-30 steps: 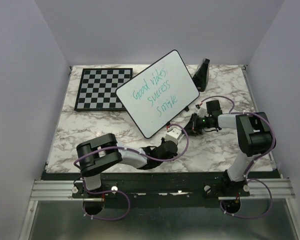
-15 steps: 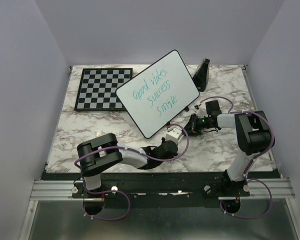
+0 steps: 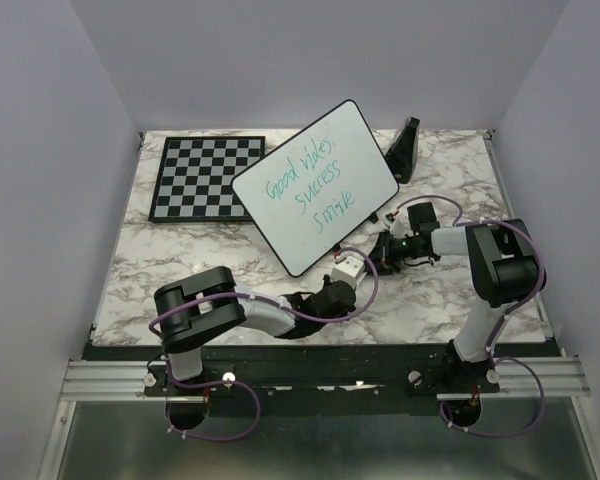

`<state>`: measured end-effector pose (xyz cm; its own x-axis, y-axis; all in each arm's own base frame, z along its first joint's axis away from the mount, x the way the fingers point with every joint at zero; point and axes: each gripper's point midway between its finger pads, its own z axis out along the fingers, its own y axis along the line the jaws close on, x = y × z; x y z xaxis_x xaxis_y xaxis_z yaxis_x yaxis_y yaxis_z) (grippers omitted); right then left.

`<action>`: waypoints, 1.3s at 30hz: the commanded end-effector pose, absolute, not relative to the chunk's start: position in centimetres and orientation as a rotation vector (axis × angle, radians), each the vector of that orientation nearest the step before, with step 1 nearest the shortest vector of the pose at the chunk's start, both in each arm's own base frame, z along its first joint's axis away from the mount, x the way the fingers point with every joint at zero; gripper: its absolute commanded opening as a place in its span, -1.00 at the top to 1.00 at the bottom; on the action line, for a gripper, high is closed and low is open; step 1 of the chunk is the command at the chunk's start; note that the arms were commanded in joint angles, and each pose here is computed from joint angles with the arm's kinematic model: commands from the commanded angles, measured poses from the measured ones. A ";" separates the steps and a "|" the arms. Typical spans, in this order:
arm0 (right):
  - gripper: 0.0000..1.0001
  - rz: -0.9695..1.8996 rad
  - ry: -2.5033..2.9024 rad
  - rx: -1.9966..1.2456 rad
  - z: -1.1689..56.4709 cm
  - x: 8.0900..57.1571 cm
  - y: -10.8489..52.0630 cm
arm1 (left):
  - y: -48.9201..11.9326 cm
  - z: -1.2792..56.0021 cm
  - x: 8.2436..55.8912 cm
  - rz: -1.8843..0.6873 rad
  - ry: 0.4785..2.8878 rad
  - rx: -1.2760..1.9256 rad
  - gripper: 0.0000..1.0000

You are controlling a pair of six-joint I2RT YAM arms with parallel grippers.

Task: Write a sentence on the whiteboard
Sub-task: Insert the pen cap into the whiteboard marker.

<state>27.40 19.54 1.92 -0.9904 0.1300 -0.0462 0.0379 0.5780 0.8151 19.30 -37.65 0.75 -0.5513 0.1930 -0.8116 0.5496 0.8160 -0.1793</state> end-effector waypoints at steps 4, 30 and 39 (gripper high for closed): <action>0.99 1.409 2.748 0.101 1.4 26.6 20.5 | -26.3 -9.9 13.5 -0.093 2.513 0.861 0.73; 0.99 1.532 2.743 0.112 2.0 25.3 21.9 | -26.0 -7.8 14.8 -0.080 2.434 0.784 0.66; 0.99 1.595 2.713 0.114 2.8 25.3 22.3 | -26.6 -5.9 16.1 -0.074 2.368 0.763 0.62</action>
